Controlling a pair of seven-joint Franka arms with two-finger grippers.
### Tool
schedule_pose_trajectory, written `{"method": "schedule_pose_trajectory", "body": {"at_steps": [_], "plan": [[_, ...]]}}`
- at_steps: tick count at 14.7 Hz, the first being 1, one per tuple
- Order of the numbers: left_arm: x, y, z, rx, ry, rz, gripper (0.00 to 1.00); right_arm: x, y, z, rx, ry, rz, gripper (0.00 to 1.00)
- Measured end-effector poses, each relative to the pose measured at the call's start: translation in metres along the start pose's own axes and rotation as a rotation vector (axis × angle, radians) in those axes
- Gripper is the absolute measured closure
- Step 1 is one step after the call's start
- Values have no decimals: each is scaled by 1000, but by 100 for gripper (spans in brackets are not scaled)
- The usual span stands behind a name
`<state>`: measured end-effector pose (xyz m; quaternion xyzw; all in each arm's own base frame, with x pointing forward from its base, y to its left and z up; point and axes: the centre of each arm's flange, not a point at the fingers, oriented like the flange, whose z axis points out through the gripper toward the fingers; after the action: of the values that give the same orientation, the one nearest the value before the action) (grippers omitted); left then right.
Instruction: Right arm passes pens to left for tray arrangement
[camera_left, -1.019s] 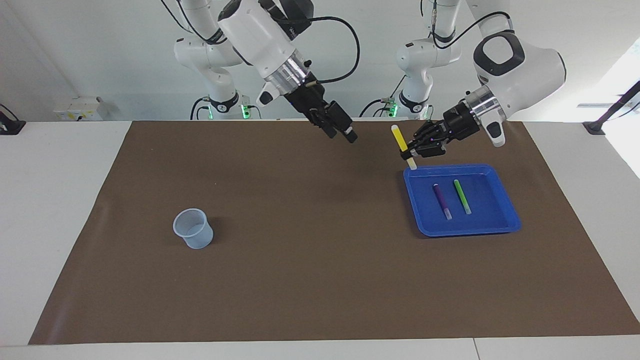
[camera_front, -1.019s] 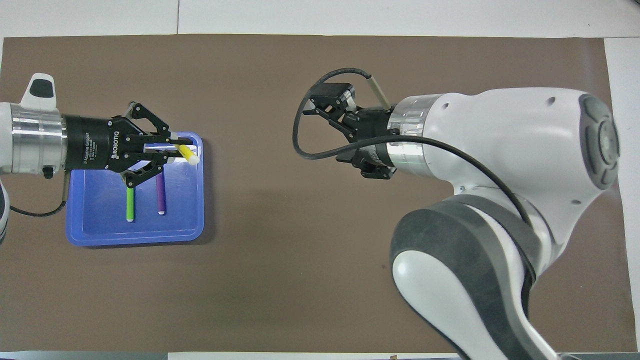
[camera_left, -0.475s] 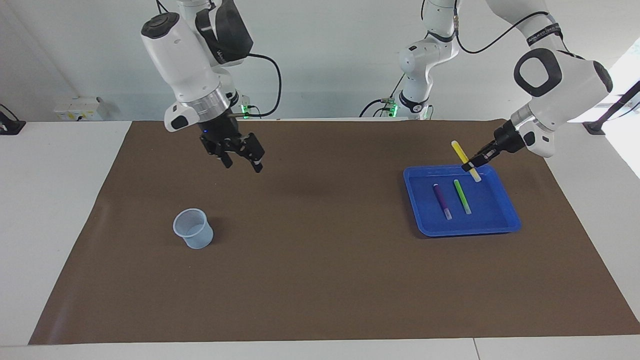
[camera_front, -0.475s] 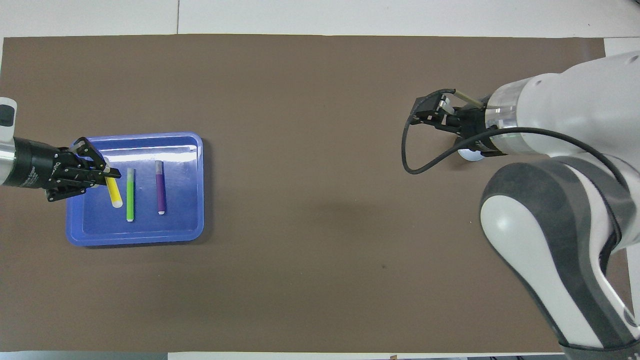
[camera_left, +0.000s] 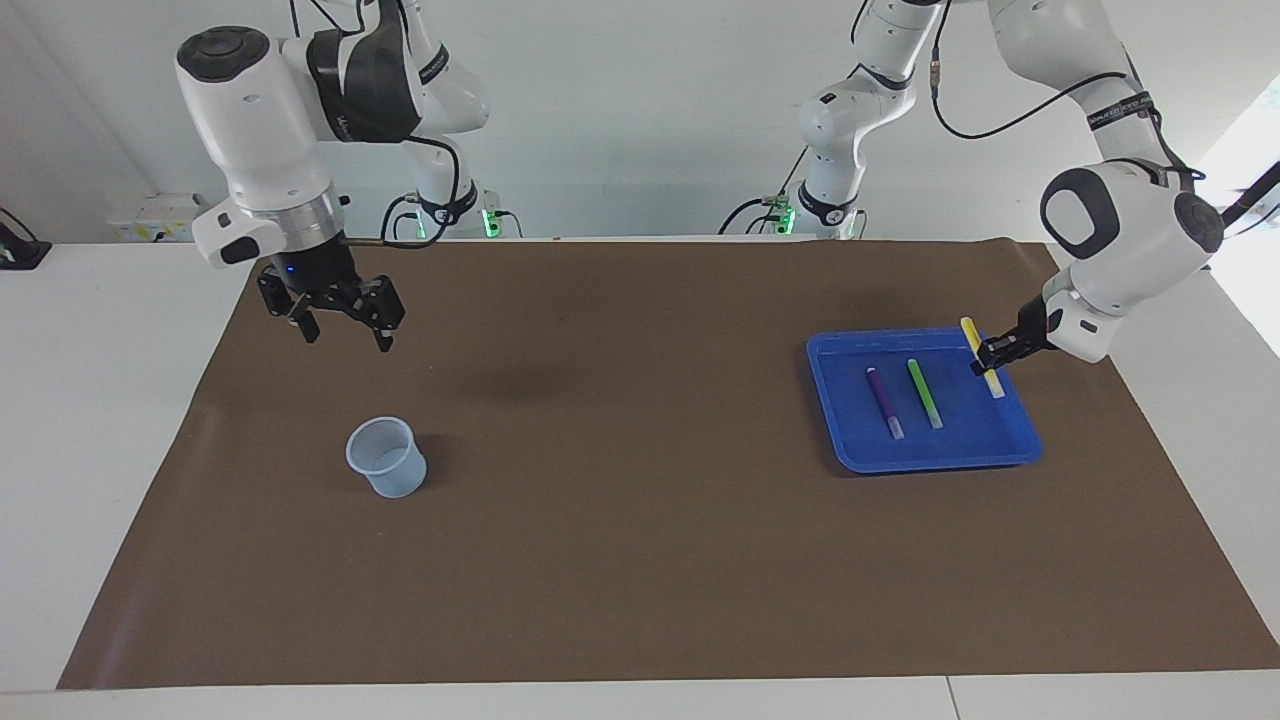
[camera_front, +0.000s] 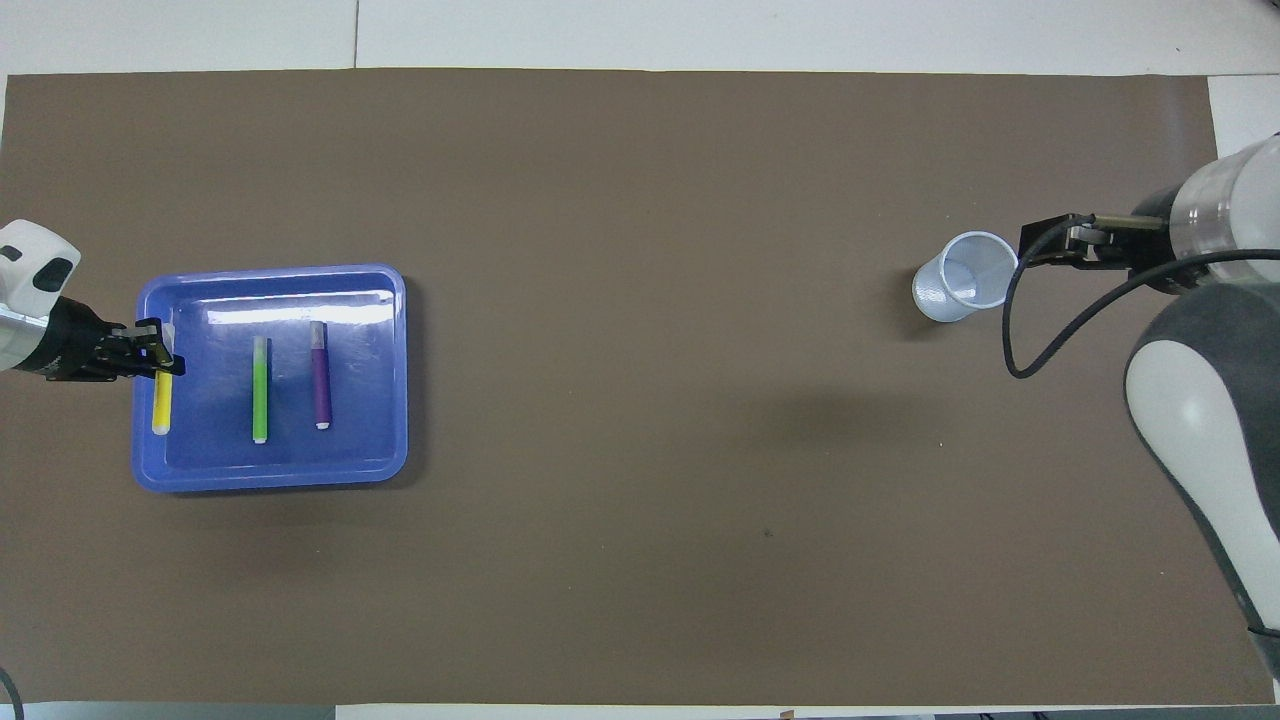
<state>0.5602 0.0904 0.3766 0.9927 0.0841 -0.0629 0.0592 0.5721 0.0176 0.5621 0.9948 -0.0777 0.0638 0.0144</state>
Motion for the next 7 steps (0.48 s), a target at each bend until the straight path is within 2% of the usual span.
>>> {"method": "schedule_pose_trajectory", "body": {"at_steps": [2, 4, 7], "plan": [[3, -7, 23, 31, 15, 32, 83, -4, 8, -14, -5, -13, -3, 0], [2, -12, 41, 33, 21, 56, 83, -10, 12, -30, -8, -23, -6, 0], [2, -14, 53, 30, 25, 70, 83, -16, 22, -51, -17, -73, -10, 0]]}}
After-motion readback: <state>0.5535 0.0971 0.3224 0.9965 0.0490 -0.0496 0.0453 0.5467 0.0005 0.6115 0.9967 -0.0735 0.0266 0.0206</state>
